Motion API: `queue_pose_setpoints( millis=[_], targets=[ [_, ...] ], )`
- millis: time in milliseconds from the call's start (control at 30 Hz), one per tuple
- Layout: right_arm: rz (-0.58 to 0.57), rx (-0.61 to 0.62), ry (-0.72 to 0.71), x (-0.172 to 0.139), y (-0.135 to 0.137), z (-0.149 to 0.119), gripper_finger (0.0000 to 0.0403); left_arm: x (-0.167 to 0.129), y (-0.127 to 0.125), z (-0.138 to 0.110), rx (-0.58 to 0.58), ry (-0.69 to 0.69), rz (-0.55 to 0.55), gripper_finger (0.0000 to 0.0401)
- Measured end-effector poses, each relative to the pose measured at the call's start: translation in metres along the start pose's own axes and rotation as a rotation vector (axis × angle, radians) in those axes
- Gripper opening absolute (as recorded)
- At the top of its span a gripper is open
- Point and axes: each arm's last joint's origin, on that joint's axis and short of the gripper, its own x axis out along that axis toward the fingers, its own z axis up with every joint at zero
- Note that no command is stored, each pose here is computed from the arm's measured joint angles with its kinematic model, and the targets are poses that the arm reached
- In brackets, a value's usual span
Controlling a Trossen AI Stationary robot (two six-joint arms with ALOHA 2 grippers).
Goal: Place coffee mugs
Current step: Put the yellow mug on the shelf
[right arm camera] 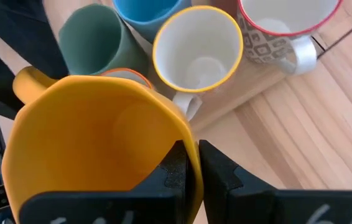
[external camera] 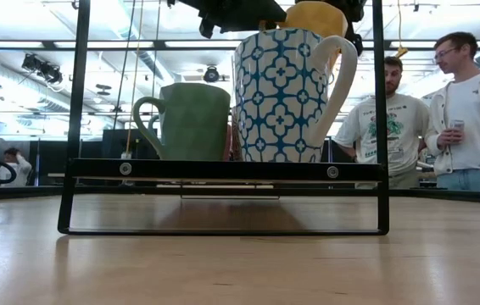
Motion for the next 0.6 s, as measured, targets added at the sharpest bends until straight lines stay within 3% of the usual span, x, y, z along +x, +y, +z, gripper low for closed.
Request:
queue_pose_setpoints(
  millis=[467, 600],
  targets=[
    [0.014, -0.002, -0.017, 0.0000, 0.0010, 0.0018, 0.0030, -0.0003, 0.0005, 0.0003, -0.001, 0.000, 0.011, 0.0140],
    [0.014, -0.001, -0.016, 0.0000, 0.0010, 0.0017, 0.0030, -0.0003, 0.0005, 0.0003, -0.001, 0.000, 0.011, 0.0122]
  ],
)
